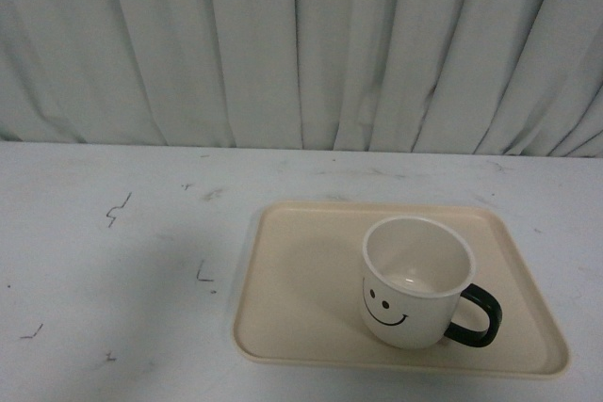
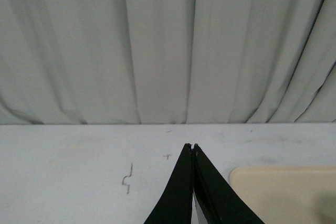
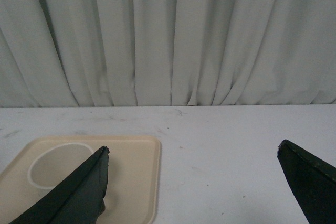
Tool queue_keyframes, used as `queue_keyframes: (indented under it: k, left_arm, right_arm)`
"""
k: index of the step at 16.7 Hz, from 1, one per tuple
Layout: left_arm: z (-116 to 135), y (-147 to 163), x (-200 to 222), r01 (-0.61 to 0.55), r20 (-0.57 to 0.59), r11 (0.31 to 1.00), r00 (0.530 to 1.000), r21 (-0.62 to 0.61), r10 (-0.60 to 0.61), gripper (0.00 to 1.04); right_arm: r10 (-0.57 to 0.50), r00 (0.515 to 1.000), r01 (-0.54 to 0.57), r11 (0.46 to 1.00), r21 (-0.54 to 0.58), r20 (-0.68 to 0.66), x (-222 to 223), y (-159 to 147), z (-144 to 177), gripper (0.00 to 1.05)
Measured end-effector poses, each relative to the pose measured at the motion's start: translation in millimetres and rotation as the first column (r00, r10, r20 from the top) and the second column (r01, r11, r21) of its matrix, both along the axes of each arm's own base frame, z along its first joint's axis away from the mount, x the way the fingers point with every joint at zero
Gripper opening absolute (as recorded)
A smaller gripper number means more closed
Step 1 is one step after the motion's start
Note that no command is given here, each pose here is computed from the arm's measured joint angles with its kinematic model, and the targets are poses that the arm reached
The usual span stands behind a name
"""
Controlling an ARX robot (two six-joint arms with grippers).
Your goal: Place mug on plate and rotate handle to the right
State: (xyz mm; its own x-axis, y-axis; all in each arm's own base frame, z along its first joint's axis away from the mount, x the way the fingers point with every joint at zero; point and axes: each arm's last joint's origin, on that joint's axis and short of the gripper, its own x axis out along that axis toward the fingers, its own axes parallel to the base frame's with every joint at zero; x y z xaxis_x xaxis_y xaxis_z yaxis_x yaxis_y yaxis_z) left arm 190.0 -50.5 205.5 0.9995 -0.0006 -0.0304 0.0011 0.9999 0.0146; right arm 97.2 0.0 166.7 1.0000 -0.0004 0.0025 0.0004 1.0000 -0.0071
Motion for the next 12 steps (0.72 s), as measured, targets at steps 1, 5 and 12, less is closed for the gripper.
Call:
queue_keyframes:
  k: [1,5,12]
  left_arm:
    - [-3,6,-5,-0.005,0.002,1.0,1.0,-0.003,0.005,0.02]
    - [-22,36,-42,-0.008,0.026,1.0,1.0,-0.011,0.008,0.02]
    - [-29,43,-51,0.019,0.016,1.0,1.0,-0.01,-0.019,0.02]
  right_arm:
    - [0.0,1.0,0.0,1.0,0.0,0.0,0,0,0,0.98]
    - [0.0,1.0,0.0,1.0,0.0,0.0,0,0,0,0.98]
    - [0.0,1.0,0.0,1.0,0.0,0.0,0,0,0,0.98]
